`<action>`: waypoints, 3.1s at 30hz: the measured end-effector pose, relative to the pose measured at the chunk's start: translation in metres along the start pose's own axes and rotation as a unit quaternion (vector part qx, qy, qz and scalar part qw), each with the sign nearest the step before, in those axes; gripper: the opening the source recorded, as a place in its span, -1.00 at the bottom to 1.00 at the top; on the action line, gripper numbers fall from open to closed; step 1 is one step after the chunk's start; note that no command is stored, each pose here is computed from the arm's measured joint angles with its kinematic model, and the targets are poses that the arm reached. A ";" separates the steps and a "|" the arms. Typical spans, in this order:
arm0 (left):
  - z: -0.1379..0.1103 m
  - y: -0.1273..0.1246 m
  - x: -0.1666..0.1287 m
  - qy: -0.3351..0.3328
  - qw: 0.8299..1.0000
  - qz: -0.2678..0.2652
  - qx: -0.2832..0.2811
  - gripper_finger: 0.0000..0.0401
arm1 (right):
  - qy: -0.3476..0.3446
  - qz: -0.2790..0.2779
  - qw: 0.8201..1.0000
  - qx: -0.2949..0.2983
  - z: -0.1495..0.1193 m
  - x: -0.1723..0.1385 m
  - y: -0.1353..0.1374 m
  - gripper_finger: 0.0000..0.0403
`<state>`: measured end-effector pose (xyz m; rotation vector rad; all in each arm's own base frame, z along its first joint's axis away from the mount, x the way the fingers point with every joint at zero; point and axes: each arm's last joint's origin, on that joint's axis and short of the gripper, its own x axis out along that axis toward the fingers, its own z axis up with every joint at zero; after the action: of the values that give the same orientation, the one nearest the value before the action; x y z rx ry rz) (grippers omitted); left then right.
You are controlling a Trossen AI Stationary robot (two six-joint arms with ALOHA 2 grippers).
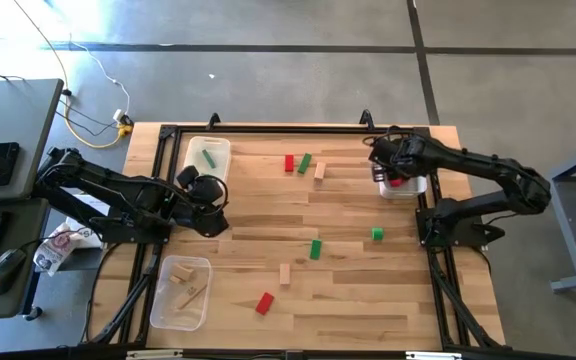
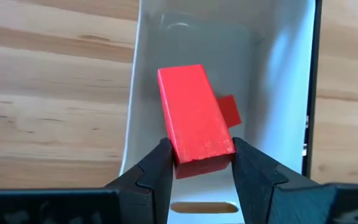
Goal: Sort & place blocks by color
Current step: Put the red block into the gray bin, then put the green block into the white bin
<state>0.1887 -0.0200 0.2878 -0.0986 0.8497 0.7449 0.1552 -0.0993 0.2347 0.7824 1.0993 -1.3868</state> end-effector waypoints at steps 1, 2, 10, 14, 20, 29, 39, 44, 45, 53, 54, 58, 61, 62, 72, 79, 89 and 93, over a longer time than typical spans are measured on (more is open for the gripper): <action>0.000 0.000 0.000 0.000 1.000 0.000 0.000 0.09 | 0.000 -0.001 1.000 -0.008 0.001 0.000 -0.001 -0.39; 0.000 0.000 0.000 0.000 1.000 0.000 0.000 0.09 | 0.000 -0.002 1.000 -0.016 0.001 0.001 -0.001 -0.39; 0.000 0.000 0.000 0.000 1.000 0.000 0.000 0.09 | -0.001 -0.004 0.999 -0.035 0.002 0.001 -0.001 -0.25; 0.000 0.000 0.000 0.000 1.000 0.000 0.000 0.09 | 0.001 -0.002 0.999 -0.040 0.001 0.001 -0.001 -0.08; 0.000 0.000 0.000 0.000 1.000 0.000 0.000 0.09 | 0.020 0.013 0.999 -0.029 0.000 0.001 0.000 0.05; 0.000 0.000 0.000 0.000 1.000 0.000 -0.001 0.09 | 0.016 0.024 0.998 -0.047 -0.007 -0.005 0.006 -0.03; 0.000 0.000 0.000 0.000 1.000 0.000 -0.003 0.09 | 0.005 0.108 0.992 -0.063 -0.037 -0.034 0.033 -0.09; 0.000 0.000 0.000 0.000 1.000 0.000 -0.014 0.09 | 0.022 0.136 0.989 -0.062 -0.059 -0.042 0.040 -0.09; 0.000 0.000 0.000 0.000 1.000 0.000 -0.013 0.09 | 0.025 0.140 0.988 -0.065 -0.063 -0.044 0.041 -0.09; 0.000 0.000 0.000 0.000 1.000 -0.001 -0.014 0.09 | 0.061 0.160 0.983 -0.060 -0.087 -0.052 0.045 -0.09; 0.000 0.000 0.000 0.000 1.000 0.000 -0.013 0.09 | 0.061 0.158 0.984 -0.057 -0.090 -0.053 0.046 -0.09; 0.000 0.000 0.000 0.000 1.000 0.000 -0.014 0.09 | 0.045 0.139 0.988 -0.052 -0.104 -0.050 0.054 -0.09; 0.000 0.000 0.000 0.000 1.000 0.000 -0.014 0.09 | 0.046 0.120 0.990 -0.060 -0.114 -0.045 0.061 -0.09; 0.000 0.000 0.000 0.000 1.000 0.000 -0.014 0.09 | 0.046 0.113 0.991 -0.063 -0.117 -0.044 0.064 -0.09; 0.000 0.000 0.000 0.000 1.000 0.000 -0.014 0.09 | 0.074 0.048 0.991 -0.099 -0.142 -0.025 0.081 -0.09; 0.000 0.000 0.000 0.000 1.000 0.000 -0.014 0.09 | 0.101 0.049 0.986 -0.126 -0.151 -0.025 0.083 -0.09; 0.000 0.000 0.000 0.000 1.000 0.000 -0.013 0.09 | 0.063 0.068 0.991 -0.094 -0.167 -0.031 0.082 -0.09; 0.000 0.000 0.000 0.000 1.000 0.000 -0.013 0.09 | 0.034 0.080 0.992 -0.096 -0.178 -0.034 0.079 -0.09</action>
<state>0.1890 -0.0202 0.2877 -0.1226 0.8403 0.7560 0.2128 0.0849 0.1921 0.7646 1.1766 -1.1092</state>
